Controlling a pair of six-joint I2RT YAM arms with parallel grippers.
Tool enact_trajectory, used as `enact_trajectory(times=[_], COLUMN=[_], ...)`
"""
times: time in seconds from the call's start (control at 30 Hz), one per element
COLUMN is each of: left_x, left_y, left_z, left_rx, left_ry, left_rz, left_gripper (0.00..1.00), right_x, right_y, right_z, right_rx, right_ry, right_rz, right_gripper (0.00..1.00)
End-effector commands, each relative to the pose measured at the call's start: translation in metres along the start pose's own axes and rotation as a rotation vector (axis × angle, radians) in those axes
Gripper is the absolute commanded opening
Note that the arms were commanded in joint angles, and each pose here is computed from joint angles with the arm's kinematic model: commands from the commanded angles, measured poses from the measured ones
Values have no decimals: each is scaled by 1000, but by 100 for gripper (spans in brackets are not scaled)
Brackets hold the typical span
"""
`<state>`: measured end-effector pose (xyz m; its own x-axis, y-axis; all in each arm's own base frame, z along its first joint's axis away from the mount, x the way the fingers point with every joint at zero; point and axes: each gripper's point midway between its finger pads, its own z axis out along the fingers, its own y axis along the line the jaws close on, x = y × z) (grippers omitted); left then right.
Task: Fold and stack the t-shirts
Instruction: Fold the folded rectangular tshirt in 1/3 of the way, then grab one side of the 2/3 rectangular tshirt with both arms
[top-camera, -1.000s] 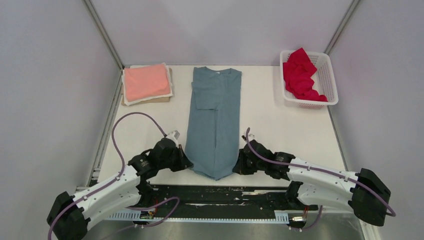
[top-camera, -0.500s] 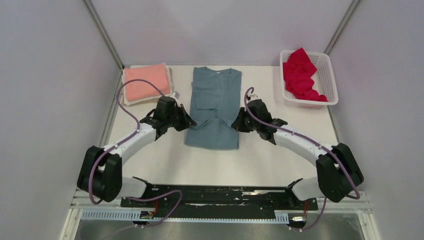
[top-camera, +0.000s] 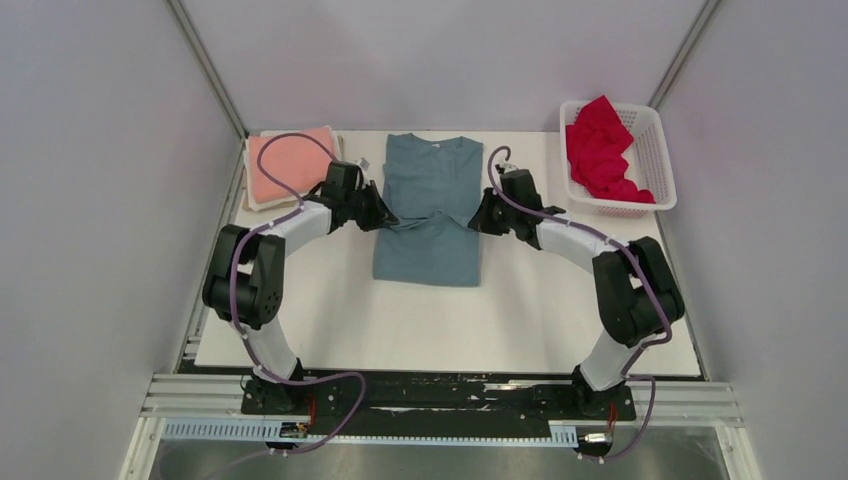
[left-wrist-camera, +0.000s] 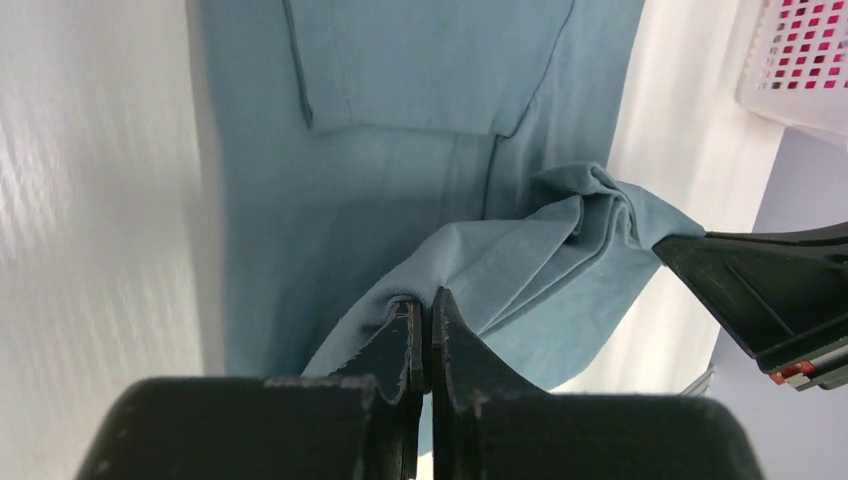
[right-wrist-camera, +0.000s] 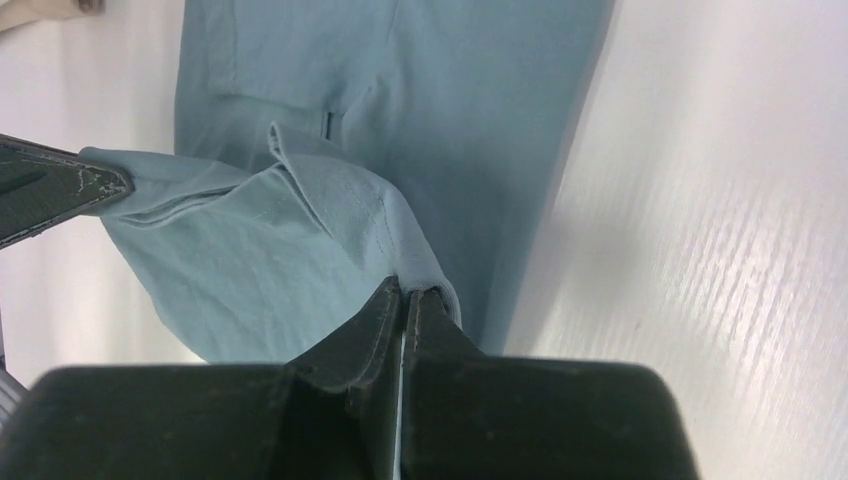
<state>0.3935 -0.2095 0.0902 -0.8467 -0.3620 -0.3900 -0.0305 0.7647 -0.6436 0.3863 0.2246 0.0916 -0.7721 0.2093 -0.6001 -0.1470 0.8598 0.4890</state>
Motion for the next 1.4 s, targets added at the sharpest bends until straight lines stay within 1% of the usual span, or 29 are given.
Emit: enact_trajectory(times=[0.0, 0.1, 0.2, 0.23, 0.27, 0.33, 0.37, 0.4, 0.43, 0.5, 0.53, 0.57, 0.6, 0.63, 0.67, 0.7, 0.73, 0.77, 0.8, 0.83, 0.87, 0.9, 0.93, 1.03, 1.13, 1.23, 1.3, 1.33, 1.37], left_x=[-24, -27, -30, -31, -34, -41, -47, -51, -58, -69, -73, -74, -77, -69, -70, -57, -53, -36, -30, -11, -6, 12, 17, 52, 74, 83, 86, 87, 90], left_y=[-8, 2, 5, 9, 8, 10, 10, 7, 5, -2, -8, -4, -12, -4, -11, -2, -5, 6, 4, 17, 16, 29, 28, 47, 60, 65, 66, 66, 67], left_z=[8, 17, 23, 26, 26, 28, 27, 24, 20, 8, -3, -8, -21, -23, -34, -35, -44, -43, -49, -47, -54, -52, -56, -54, -50, -43, -39, -38, -36], left_rx=[26, 5, -1, -10, -15, -28, -29, -25, -27, -34, -35, -57, -48, -67, -52, -63, -51, -58, -45, -62, -54, -69, -57, -72, -95, -100, -101, -97, -100], left_ry=[-19, -4, 6, 10, 11, 9, -3, -17, -37, -79, -102, -117, -149, -142, -169, -153, -164, -138, -138, -107, -114, -88, -87, -37, 2, 27, 43, 49, 57], left_rz=[42, 29, 34, 34, 41, 46, 48, 57, 63, 87, 102, 102, 113, 104, 104, 91, 80, 62, 50, 24, 21, -5, -7, -41, -67, -90, -99, -102, -103], left_gripper=[0, 0, 9, 15, 19, 32, 48, 58, 75, 96, 98, 100, 100, 100, 100, 100, 100, 100, 100, 100, 100, 100, 100, 100, 100, 100, 95, 89, 85], right_x=[-41, -42, -44, -45, -46, -52, -57, -61, -67, -74, -75, -73, -70, -64, -55, -47, -35, -24, -11, 2, 15, 29, 41, 71, 91, 102, 108, 110, 112], right_y=[11, 2, -8, -12, -18, -25, -25, -25, -24, -23, -22, -23, -23, -22, -21, -18, -16, -12, -9, -5, -2, -1, 2, 4, 4, -1, -2, -4, -5], right_z=[14, 24, 31, 33, 36, 41, 41, 40, 38, 29, 23, 17, 11, 4, -2, -9, -14, -20, -25, -30, -34, -37, -41, -46, -44, -38, -35, -34, -33], right_rx=[-69, -66, -42, -33, -21, -11, -17, -22, -25, -10, -4, 7, 11, 11, 4, -2, -9, -17, -22, -31, -39, -45, -56, -58, -35, -11, -7, -1, 6], right_ry=[-83, -68, -64, -67, -66, -71, -77, -83, -98, -125, -135, -137, -136, -129, -118, -106, -89, -74, -53, -31, -11, 14, 34, 84, 116, 140, 149, 150, 150], right_rz=[-40, -27, -10, -1, 8, 19, 25, 24, 19, 27, 29, 35, 41, 48, 52, 54, 53, 50, 47, 43, 45, 51, 57, 74, 85, 123, 142, 148, 155], right_gripper=[0, 0, 2, 5, 7, 16, 25, 39, 51, 68, 78, 85, 88, 91, 93, 96, 98, 100, 100, 100, 100, 100, 100, 100, 96, 85, 76, 71, 65])
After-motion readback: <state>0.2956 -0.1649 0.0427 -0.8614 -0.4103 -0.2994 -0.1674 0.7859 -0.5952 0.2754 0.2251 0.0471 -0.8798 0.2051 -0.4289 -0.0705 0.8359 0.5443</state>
